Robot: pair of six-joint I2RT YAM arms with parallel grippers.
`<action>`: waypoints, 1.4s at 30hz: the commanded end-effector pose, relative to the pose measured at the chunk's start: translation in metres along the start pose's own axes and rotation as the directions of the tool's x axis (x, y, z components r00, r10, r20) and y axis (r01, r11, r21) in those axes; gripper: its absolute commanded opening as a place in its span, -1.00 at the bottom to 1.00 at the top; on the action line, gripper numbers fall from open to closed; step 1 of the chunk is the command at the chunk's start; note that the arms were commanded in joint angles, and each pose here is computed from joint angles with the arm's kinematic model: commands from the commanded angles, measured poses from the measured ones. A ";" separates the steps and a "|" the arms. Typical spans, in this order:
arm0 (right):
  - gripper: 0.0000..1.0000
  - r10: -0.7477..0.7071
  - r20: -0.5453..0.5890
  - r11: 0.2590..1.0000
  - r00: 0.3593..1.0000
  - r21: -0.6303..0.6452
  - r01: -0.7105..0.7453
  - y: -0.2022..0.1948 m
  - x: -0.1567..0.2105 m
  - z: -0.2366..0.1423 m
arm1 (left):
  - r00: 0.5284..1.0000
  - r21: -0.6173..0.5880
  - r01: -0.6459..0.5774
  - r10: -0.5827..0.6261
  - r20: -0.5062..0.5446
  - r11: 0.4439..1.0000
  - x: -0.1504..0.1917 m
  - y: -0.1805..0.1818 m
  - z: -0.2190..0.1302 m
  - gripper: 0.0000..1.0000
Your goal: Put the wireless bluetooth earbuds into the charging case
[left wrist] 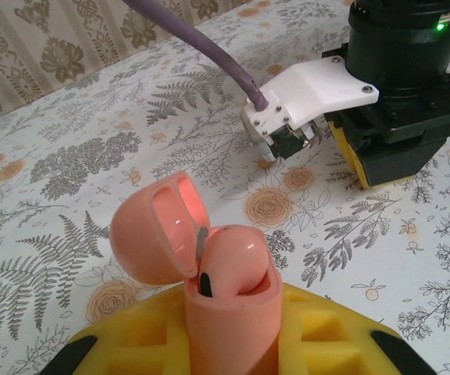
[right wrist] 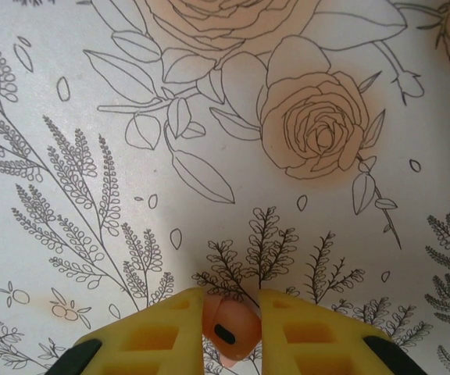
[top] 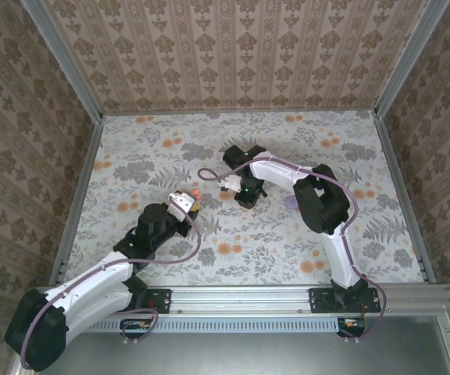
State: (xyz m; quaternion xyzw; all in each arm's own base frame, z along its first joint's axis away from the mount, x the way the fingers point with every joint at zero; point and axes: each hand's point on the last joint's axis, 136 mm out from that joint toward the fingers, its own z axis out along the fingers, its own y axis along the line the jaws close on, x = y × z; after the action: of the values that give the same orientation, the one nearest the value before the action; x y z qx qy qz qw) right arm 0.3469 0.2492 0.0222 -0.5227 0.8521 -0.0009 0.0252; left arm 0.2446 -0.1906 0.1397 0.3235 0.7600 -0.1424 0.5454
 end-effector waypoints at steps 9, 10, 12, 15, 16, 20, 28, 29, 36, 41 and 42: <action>-0.61 0.153 0.189 0.985 0.970 0.046 -0.165 -0.019 -0.007 -0.038 | 0.997 0.024 0.019 -0.021 0.076 1.000 -0.030 -0.001 0.005 -0.70; -0.61 0.175 0.216 0.981 0.961 0.041 -0.188 -0.021 -0.008 -0.041 | 0.996 0.030 0.028 -0.031 0.081 0.999 -0.031 -0.001 0.006 -0.70; -0.61 0.213 0.263 0.973 0.941 0.027 -0.228 -0.023 -0.010 -0.045 | 0.995 0.037 0.046 -0.049 0.084 0.998 -0.032 -0.003 0.009 -0.70; -0.61 0.260 0.324 0.960 0.910 0.018 -0.280 -0.026 -0.011 -0.052 | 0.994 0.052 0.069 -0.073 0.086 0.996 -0.032 -0.005 0.016 -0.71; -0.61 0.273 0.345 0.955 0.898 0.014 -0.296 -0.027 -0.013 -0.054 | 0.993 0.059 0.075 -0.080 0.088 0.995 -0.032 -0.007 0.018 -0.71; -0.62 0.321 0.403 0.935 0.857 0.007 -0.354 -0.031 -0.014 -0.061 | 0.992 0.082 0.089 -0.096 0.086 0.993 -0.034 -0.012 0.028 -0.72; -0.63 0.414 0.566 0.892 0.713 -0.096 -0.441 -0.040 -0.017 -0.084 | 0.979 0.099 0.139 -0.152 0.135 0.985 -0.031 -0.017 0.044 -0.74; -0.63 0.421 0.587 0.889 0.692 -0.114 -0.443 -0.040 -0.018 -0.087 | 0.977 0.105 0.147 -0.161 0.140 0.984 -0.031 -0.018 0.046 -0.74; -0.63 0.462 0.671 0.859 0.580 -0.177 -0.480 -0.043 -0.014 -0.100 | 0.974 0.137 0.155 -0.175 0.146 0.978 -0.027 -0.030 0.063 -0.75; -0.64 0.473 0.735 0.845 0.486 -0.221 -0.488 -0.042 -0.012 -0.113 | 0.964 0.173 0.174 -0.203 0.169 0.969 -0.025 -0.039 0.074 -0.75; -0.64 0.470 0.749 0.845 0.468 -0.228 -0.483 -0.042 -0.012 -0.117 | 0.962 0.179 0.179 -0.210 0.177 0.967 -0.026 -0.040 0.075 -0.76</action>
State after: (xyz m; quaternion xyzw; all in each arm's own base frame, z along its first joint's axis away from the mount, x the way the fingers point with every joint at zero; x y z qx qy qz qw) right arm 0.3787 0.2309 0.1108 -0.2302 0.8904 0.1855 0.3461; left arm 0.2779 -0.2596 0.1080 0.2884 0.7496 -0.2477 0.5418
